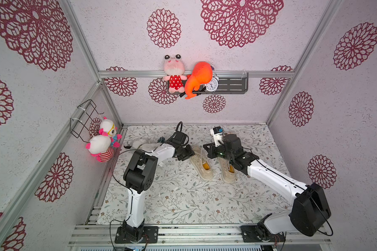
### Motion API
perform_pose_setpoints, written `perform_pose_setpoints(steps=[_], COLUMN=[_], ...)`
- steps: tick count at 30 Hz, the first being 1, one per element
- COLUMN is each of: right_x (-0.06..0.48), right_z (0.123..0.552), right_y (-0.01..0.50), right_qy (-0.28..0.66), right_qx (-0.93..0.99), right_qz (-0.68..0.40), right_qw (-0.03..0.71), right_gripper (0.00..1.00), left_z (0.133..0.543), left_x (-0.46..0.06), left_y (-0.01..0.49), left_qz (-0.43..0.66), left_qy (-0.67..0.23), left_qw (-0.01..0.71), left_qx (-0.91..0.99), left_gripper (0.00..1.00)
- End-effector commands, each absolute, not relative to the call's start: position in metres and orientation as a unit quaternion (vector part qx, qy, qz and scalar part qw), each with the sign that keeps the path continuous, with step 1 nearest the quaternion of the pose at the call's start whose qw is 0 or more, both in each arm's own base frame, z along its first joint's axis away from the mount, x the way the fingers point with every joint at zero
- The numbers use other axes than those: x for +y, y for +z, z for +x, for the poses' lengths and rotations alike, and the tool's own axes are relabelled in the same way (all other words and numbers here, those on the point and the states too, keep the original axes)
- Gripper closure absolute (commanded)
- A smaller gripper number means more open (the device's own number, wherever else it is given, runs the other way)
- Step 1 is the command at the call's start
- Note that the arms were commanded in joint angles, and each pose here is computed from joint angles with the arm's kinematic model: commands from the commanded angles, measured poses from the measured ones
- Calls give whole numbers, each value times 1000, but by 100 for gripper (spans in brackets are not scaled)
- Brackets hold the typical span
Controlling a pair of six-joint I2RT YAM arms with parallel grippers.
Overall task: Remove the insole from the shoe
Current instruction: Untie the shoelace on the shoe.
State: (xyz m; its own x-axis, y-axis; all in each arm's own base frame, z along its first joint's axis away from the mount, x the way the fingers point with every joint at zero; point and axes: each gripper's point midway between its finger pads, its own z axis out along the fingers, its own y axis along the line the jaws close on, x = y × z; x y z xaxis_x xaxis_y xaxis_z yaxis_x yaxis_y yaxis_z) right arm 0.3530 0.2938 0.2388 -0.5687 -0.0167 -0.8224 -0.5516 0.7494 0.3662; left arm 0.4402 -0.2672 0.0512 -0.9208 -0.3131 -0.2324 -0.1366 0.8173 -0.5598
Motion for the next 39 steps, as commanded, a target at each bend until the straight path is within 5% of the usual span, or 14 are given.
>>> perform_pose_setpoints(steps=[1,7,10,13,19,24,39], right_x=[315,352,364,362,283,247,275], right_z=[347,330,327,330,353,336,355], right_y=[239,188,173,186,215,151,122], right_qy=[303,246,230,237,198,126,24], right_qx=[824,837,843,844,870,900,878], right_qz=[-218,-310,-325,-307,-205,-227,-337], right_qw=[426,378,362,371,402,350,339], right_gripper=[100,100,67,56,55,58,57], left_z=[449,443,440,440,442,437,440], left_x=[-243,-191,-183,-180,-213,-234,-242], left_y=[95,119,130,138,144,118,85], left_qz=[-151,-237,-240,-232,-153,-129,-164], left_qy=[-254,-209,-204,-205,-246,-242,-237], left_qw=[232,298,315,331,308,254,208], left_qx=[927,901,895,891,906,928,935], left_gripper=[53,54,54,54,49,49,50])
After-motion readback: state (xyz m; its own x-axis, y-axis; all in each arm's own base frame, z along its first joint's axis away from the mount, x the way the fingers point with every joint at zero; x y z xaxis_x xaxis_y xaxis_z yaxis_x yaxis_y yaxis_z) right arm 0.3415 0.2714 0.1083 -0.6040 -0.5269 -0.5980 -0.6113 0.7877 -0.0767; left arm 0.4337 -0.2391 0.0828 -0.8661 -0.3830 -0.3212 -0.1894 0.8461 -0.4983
